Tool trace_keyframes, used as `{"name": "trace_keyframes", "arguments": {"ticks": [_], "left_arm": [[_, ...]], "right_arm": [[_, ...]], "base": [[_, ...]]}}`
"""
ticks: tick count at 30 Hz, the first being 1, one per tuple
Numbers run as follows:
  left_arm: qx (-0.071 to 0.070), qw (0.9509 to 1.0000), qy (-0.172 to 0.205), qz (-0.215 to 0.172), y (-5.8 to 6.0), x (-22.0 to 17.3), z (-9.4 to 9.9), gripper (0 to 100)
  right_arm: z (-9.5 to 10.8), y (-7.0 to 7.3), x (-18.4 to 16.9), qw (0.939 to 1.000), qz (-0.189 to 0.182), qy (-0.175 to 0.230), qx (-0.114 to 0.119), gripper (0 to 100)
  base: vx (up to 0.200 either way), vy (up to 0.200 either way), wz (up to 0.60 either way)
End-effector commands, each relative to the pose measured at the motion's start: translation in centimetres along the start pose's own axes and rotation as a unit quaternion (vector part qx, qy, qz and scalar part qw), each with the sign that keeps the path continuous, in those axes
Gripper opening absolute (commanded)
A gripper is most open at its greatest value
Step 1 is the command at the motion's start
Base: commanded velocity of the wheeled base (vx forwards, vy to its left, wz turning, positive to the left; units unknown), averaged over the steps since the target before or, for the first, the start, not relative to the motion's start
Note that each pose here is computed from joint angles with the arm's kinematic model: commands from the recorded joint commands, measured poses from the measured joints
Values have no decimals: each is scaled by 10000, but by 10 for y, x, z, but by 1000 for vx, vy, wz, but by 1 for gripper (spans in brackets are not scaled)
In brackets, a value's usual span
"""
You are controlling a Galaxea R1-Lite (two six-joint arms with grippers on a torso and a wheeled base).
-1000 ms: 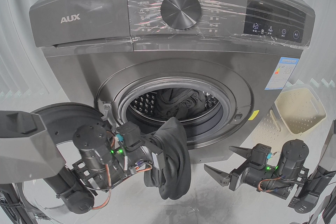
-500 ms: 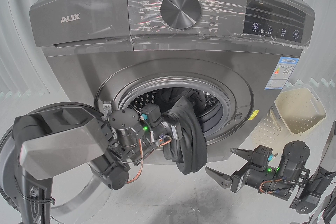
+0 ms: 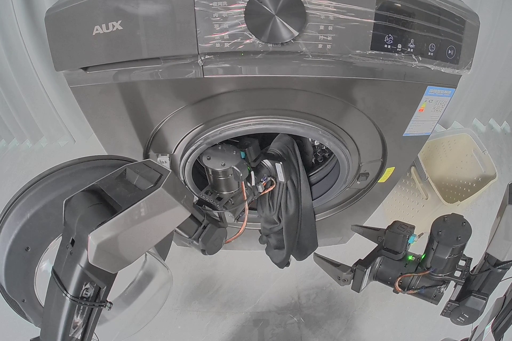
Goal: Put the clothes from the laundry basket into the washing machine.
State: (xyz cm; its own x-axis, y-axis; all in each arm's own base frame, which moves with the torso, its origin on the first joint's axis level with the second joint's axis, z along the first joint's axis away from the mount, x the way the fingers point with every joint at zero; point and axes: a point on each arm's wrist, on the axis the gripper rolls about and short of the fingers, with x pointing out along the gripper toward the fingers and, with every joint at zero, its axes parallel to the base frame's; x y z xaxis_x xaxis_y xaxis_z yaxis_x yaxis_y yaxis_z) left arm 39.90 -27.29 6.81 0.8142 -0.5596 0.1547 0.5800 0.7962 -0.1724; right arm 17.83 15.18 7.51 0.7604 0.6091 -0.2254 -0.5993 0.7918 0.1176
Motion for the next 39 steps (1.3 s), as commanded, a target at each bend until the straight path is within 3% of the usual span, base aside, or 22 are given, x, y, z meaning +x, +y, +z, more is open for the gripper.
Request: {"name": "trace_keyframes", "arguments": {"ticks": [1,5,10,11,13,18,26,27,32,39], "left_arm": [[83,9993,2,361,21,30,-20,0],[341,9983,25,478,28,42,-32,0],[491,9942,-290,912,39,63,-29,0],[554,9921,-418,1049,46,68,-26,0],[678,9896,-281,1236,57,68,-34,0],[690,9890,-308,1271,60,68,-31,0],[668,9898,-289,1228,55,68,-33,0],[643,9900,-298,1219,54,68,-33,100],[613,9901,-391,1199,51,69,-22,100],[672,9887,606,1197,33,36,-7,100]], "right_arm": [[-1,-1,1,10000,-17,27,4,100],[-2,-1,2,10000,-18,34,4,100],[-1,-1,2,10000,-16,19,-3,100],[-1,-1,1,10000,-17,27,-4,100],[-1,-1,2,10000,-16,19,-11,100],[-1,-1,2,10000,-16,19,-19,100],[-1,0,2,10000,-10,28,-5,100],[-2,0,2,10000,-10,35,-6,100],[-1,0,2,10000,-10,28,-5,100],[-1,-1,2,10000,-17,27,-4,100]], "base": [[0,0,0],[0,0,0],[0,0,0],[0,0,0],[0,0,0],[0,0,0],[0,0,0],[0,0,0],[0,0,0],[0,0,0]]}}
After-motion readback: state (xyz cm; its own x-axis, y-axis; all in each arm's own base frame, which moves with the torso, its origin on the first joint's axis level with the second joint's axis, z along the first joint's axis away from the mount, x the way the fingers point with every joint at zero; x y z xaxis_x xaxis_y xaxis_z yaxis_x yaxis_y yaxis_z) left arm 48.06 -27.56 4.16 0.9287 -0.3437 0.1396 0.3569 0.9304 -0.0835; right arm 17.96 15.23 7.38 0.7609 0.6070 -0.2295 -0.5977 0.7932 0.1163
